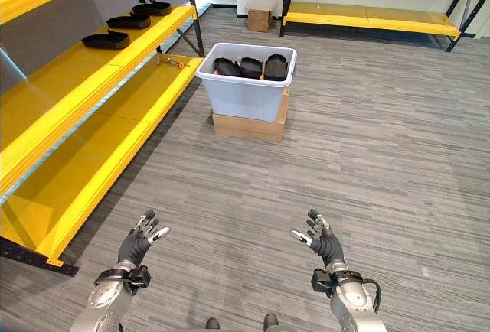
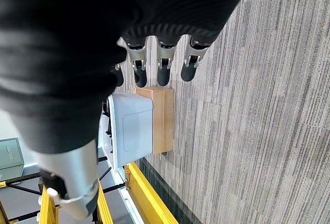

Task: Move parts from the plastic box to the shelf.

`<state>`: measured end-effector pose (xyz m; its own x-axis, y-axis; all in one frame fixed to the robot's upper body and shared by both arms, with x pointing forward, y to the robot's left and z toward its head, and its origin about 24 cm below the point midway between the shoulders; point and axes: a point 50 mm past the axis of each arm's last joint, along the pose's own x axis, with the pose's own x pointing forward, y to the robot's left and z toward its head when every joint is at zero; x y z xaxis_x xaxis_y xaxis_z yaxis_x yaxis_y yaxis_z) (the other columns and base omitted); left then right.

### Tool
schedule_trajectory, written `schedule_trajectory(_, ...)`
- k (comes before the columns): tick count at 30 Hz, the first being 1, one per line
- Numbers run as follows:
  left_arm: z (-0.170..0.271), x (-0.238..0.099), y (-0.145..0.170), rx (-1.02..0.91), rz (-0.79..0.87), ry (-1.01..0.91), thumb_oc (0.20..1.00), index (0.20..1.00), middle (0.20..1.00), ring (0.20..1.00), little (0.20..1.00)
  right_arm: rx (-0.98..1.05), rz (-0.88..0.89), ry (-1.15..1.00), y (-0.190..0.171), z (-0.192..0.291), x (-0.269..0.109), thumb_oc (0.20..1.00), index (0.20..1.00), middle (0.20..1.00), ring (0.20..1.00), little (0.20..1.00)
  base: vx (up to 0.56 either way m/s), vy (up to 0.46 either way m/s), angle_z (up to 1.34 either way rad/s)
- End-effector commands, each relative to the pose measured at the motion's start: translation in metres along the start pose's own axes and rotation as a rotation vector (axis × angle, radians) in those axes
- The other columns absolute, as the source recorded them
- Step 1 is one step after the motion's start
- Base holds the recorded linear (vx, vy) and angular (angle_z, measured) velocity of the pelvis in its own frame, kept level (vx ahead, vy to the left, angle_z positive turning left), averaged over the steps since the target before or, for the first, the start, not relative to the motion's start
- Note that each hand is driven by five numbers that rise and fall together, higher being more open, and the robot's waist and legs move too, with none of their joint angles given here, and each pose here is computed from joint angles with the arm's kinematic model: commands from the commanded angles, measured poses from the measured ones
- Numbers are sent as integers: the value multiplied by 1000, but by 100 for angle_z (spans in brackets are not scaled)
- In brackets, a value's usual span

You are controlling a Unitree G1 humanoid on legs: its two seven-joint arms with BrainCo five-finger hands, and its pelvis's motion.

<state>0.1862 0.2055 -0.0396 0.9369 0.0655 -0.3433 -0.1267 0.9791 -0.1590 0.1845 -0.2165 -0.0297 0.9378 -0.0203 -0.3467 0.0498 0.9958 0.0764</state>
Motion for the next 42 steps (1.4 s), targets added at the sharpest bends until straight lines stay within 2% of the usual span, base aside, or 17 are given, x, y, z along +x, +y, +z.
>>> schedule_trajectory(1, 25, 8, 8, 53, -13, -97, 1000, 1000, 1000, 1000, 1000, 12, 39, -56, 9, 8, 2, 1000, 1000, 1000, 1000, 1000, 0, 0, 0)
schedule_trajectory(10, 34, 12, 9, 61, -13, -130, 1000, 1000, 1000, 1000, 1000, 14, 42, -76, 9, 14, 8, 1000, 1000, 1000, 1000, 1000, -16, 11, 1)
schedule_trajectory(26, 38, 12, 12, 79, 1, -137, 1000, 1000, 1000, 1000, 1000, 72, 29, -97, 10, 18, 9, 1000, 1000, 1000, 1000, 1000, 8, 186, 3)
schedule_trajectory(42, 28, 13, 0, 11, -31, -121, 1000, 1000, 1000, 1000, 1000, 40, 35, -130, 0, 28, 8, 1000, 1000, 1000, 1000, 1000, 256, -120, 21)
